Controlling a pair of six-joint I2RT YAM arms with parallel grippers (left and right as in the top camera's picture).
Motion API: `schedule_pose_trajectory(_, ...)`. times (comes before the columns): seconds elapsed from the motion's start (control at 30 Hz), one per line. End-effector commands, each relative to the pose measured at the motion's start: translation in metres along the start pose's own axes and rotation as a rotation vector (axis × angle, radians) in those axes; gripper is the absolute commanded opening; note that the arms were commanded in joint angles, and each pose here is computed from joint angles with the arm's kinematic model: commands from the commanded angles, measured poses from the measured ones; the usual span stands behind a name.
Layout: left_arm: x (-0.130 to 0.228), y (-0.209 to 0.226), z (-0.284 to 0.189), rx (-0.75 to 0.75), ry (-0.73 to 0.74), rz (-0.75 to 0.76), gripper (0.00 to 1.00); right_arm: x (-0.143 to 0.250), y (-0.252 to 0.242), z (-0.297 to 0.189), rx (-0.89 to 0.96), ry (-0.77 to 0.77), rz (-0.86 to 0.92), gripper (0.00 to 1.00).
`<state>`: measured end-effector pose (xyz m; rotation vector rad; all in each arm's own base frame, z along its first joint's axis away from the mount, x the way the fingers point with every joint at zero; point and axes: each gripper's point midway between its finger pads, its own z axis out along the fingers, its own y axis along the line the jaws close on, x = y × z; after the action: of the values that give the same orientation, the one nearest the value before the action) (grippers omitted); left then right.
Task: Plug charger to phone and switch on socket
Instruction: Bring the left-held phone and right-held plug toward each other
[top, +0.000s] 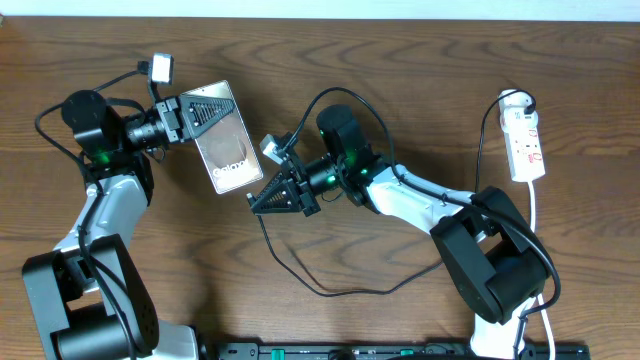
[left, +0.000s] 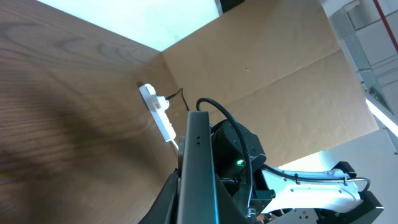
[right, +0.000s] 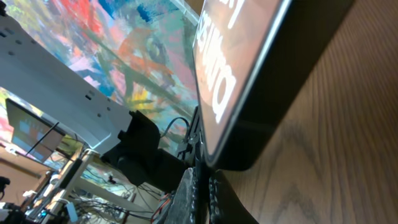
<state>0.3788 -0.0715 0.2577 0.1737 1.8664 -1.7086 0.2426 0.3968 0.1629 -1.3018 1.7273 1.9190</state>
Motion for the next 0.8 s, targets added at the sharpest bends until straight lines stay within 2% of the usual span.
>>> schedule_pose_trajectory(0.0, 0.002, -0.003, 0.000, 0.007, 0.012, 0.015, 0.07, -0.006, 0.001, -0.002, 0.009, -0.009, -0.017, 0.01)
schedule_pose_trajectory(0.77, 0.007, -0.006, 0.011, 0.023, 0.039, 0.042, 0.07, -0.016, 0.002, -0.001, 0.018, -0.032, -0.013, 0.01)
